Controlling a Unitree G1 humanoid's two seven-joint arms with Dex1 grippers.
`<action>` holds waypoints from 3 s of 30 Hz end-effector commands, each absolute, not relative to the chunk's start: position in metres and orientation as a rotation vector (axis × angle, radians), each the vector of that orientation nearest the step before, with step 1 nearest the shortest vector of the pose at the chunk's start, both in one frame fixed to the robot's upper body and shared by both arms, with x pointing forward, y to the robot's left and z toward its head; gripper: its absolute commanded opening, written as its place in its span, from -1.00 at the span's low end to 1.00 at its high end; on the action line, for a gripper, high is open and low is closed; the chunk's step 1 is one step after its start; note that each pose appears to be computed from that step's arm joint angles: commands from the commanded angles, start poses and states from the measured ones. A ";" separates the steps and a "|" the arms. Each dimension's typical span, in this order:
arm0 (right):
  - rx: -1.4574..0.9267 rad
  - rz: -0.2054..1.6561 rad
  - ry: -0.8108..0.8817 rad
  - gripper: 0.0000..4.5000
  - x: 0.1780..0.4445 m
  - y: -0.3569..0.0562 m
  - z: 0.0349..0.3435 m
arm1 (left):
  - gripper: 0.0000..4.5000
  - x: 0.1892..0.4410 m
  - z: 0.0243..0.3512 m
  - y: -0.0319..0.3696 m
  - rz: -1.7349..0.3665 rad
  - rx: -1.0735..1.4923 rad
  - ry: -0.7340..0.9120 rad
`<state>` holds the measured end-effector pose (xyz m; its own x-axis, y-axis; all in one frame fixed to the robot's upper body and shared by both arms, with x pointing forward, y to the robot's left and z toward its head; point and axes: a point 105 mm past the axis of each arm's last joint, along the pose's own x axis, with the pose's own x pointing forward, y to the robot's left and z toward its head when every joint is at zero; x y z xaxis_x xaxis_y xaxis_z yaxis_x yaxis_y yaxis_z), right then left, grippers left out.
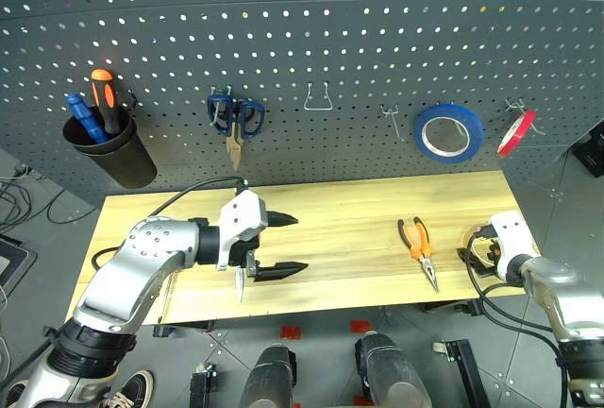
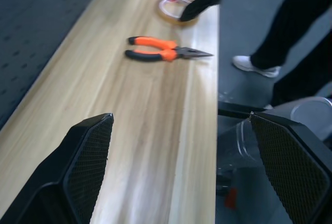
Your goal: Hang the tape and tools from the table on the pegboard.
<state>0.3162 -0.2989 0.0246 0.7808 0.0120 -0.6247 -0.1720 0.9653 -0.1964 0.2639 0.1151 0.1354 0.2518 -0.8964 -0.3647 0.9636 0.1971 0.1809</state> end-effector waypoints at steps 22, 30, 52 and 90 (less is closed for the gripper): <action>-0.504 0.180 0.620 -0.80 0.331 -0.303 0.046 | 1.00 0.263 0.145 0.115 -1.269 0.339 0.076; -0.637 0.211 0.305 -0.80 0.264 -0.226 0.100 | 1.00 0.266 0.152 0.135 -1.113 0.273 0.032; -0.846 0.448 -0.400 -0.80 0.313 -0.094 0.173 | 1.00 0.274 0.193 0.135 -1.001 0.178 -0.176; -0.339 0.038 0.535 0.99 0.322 -0.168 0.037 | 1.00 0.263 0.121 0.194 -1.191 0.410 0.239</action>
<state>0.3190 -0.1602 0.0346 0.8545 -0.0270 -0.5187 -0.1533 0.9410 -0.3017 0.2636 0.1933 0.1184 0.3564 -0.8465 -0.3956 0.9343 0.3178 0.1618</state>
